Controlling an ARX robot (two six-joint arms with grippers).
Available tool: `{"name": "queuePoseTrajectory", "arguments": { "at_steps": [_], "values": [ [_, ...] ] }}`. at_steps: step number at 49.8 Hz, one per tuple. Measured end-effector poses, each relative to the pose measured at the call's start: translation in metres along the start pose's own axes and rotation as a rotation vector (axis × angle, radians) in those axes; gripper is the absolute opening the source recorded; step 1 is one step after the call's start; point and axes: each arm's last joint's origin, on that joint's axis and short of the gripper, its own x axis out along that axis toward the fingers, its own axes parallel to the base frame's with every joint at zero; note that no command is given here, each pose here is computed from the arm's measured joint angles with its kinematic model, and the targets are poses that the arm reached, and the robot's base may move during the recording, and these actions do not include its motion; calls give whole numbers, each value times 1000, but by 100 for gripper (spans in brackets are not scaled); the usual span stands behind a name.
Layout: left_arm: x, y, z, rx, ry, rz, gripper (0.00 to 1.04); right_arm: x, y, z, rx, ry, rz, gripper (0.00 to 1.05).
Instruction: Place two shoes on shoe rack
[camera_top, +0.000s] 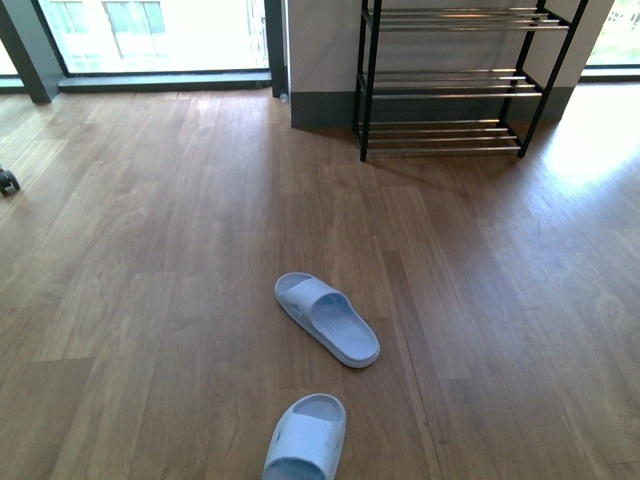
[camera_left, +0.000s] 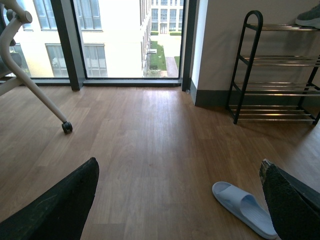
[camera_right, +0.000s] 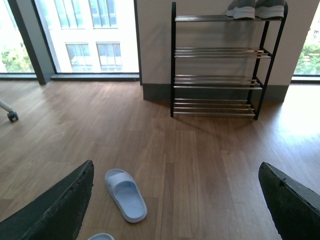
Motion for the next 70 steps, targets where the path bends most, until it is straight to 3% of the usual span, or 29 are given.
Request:
{"name": "queuePoseTrajectory", "arguments": {
  "at_steps": [70],
  "values": [
    [0,0,0,0,0,0,95,0,0,0,0,1,0,95]
  ]
}}
